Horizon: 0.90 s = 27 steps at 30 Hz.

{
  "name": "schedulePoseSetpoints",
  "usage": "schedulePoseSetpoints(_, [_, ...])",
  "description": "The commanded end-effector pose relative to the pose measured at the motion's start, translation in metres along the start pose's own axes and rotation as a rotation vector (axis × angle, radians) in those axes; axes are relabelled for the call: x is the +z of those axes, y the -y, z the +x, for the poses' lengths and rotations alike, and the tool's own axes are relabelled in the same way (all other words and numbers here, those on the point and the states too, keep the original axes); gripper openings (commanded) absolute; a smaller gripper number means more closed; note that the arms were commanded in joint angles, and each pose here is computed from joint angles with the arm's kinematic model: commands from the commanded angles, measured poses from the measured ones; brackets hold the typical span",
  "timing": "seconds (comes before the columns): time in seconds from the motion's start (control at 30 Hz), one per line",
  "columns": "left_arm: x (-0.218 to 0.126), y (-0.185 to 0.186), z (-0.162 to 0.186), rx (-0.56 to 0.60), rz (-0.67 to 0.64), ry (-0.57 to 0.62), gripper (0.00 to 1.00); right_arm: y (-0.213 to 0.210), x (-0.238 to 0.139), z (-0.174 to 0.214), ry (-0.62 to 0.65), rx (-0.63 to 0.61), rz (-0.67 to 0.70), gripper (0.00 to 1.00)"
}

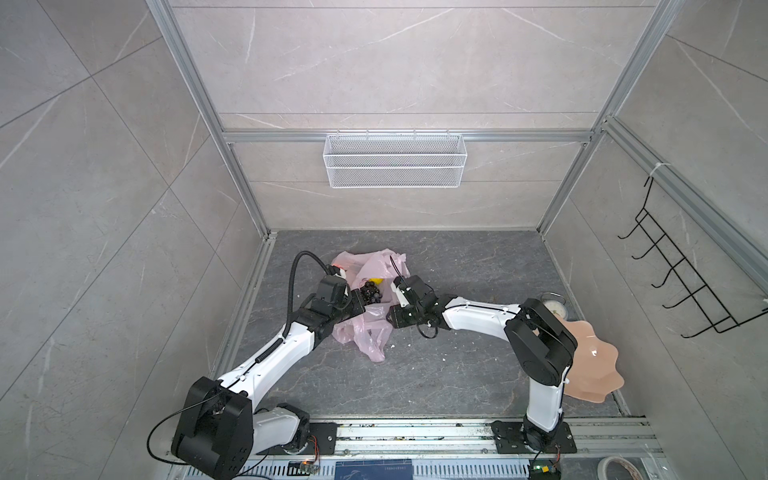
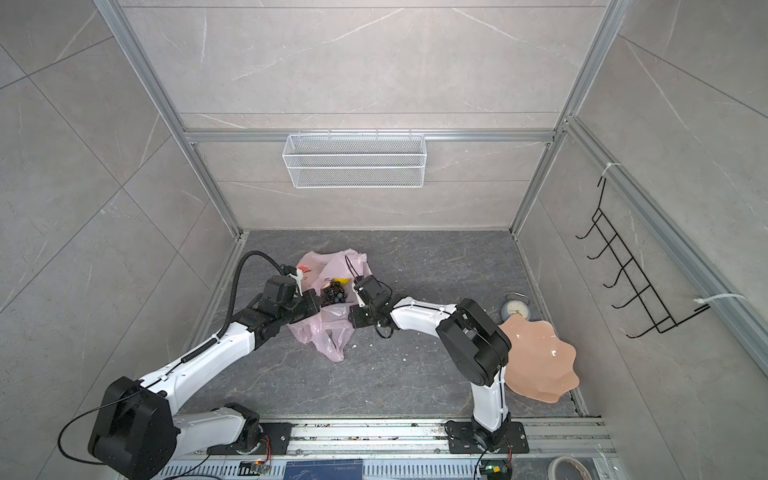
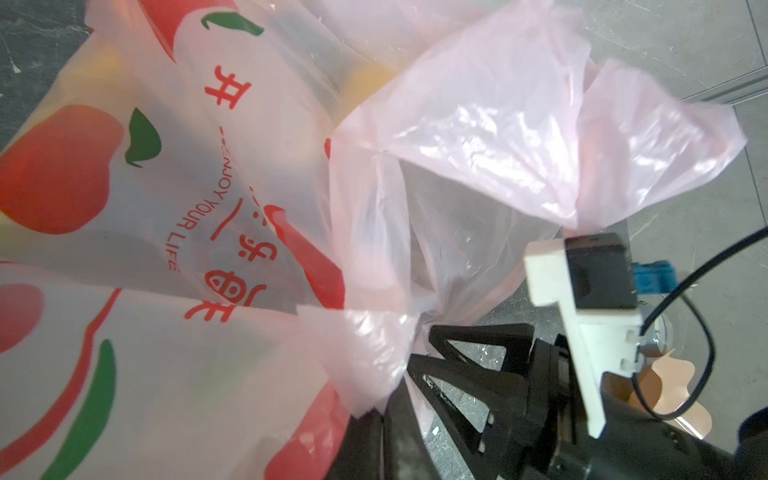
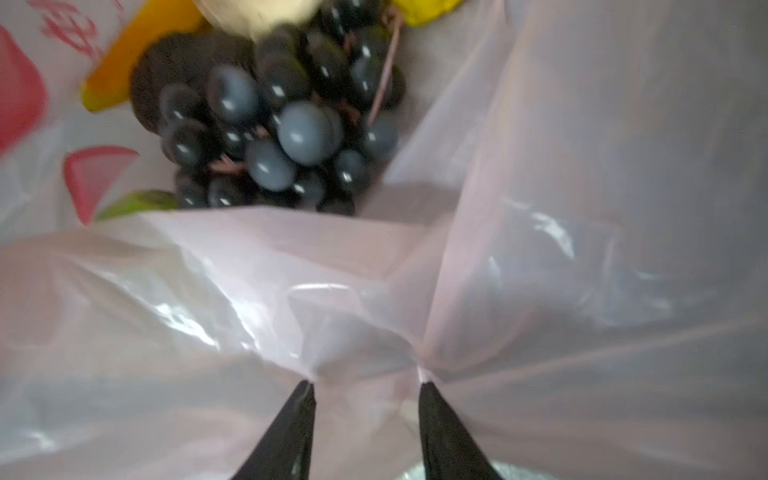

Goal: Take the fake fruits out of the plastic bag

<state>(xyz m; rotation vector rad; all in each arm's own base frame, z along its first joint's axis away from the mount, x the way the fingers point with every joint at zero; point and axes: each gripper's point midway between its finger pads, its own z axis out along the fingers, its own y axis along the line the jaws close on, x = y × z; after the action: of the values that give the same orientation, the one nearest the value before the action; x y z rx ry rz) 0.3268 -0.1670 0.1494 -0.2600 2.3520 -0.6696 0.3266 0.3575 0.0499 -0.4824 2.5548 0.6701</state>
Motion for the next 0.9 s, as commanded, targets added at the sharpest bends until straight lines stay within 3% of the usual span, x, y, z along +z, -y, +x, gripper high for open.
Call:
schedulePoseSetpoints(0.0, [-0.004, 0.011, -0.013, -0.014, 0.037, 0.053, 0.00, 0.004, 0.000, 0.006, 0.002, 0.027, 0.019, 0.41])
schedulePoseSetpoints(0.23, [-0.003, 0.011, -0.012, -0.013, 0.038, 0.045, 0.00, -0.003, -0.029, 0.000, 0.040, 0.031, 0.001, 0.43])
schedulePoseSetpoints(0.43, [-0.004, 0.018, -0.015, 0.000, 0.064, 0.046, 0.00, -0.001, -0.098, -0.003, 0.094, 0.026, 0.057, 0.53])
schedulePoseSetpoints(0.57, [-0.003, 0.020, -0.016, 0.007, 0.072, 0.045, 0.00, 0.033, -0.148, 0.007, 0.105, 0.047, 0.208, 0.57])
schedulePoseSetpoints(0.87, [-0.006, 0.026, -0.014, 0.045, 0.096, 0.033, 0.00, 0.143, -0.235, 0.037, 0.055, 0.262, 0.614, 0.58])
